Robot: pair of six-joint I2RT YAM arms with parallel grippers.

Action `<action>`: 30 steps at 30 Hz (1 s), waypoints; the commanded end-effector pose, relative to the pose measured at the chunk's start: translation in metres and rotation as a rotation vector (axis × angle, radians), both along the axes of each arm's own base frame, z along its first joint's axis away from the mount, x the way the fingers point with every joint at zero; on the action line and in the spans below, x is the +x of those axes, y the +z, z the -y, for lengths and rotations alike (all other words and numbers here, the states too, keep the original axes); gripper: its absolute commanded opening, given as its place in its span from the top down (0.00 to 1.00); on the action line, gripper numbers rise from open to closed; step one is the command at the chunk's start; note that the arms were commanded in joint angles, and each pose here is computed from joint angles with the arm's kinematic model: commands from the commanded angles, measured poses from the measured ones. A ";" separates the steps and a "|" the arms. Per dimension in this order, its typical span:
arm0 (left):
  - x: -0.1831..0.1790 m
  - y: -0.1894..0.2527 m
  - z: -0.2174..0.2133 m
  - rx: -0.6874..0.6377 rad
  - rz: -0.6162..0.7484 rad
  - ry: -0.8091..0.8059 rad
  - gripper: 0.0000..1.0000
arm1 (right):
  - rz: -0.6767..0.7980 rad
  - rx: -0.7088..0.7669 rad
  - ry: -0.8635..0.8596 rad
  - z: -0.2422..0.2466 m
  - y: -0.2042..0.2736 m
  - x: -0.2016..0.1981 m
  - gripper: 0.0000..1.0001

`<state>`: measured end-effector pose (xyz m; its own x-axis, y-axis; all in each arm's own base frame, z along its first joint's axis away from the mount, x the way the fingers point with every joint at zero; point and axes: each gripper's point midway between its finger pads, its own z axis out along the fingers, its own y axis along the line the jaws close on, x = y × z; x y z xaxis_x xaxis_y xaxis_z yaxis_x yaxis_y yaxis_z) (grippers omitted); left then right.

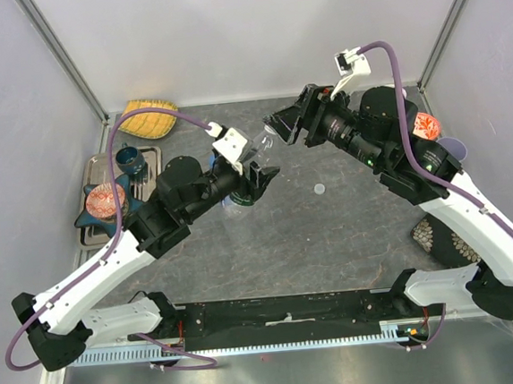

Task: Unscrew the bottle caps

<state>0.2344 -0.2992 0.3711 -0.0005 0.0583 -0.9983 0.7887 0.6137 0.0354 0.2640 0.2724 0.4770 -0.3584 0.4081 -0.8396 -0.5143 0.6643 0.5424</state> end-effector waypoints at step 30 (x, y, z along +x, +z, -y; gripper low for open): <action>-0.012 0.022 -0.002 -0.044 0.088 -0.049 0.54 | -0.002 -0.034 0.054 -0.013 -0.027 0.000 1.00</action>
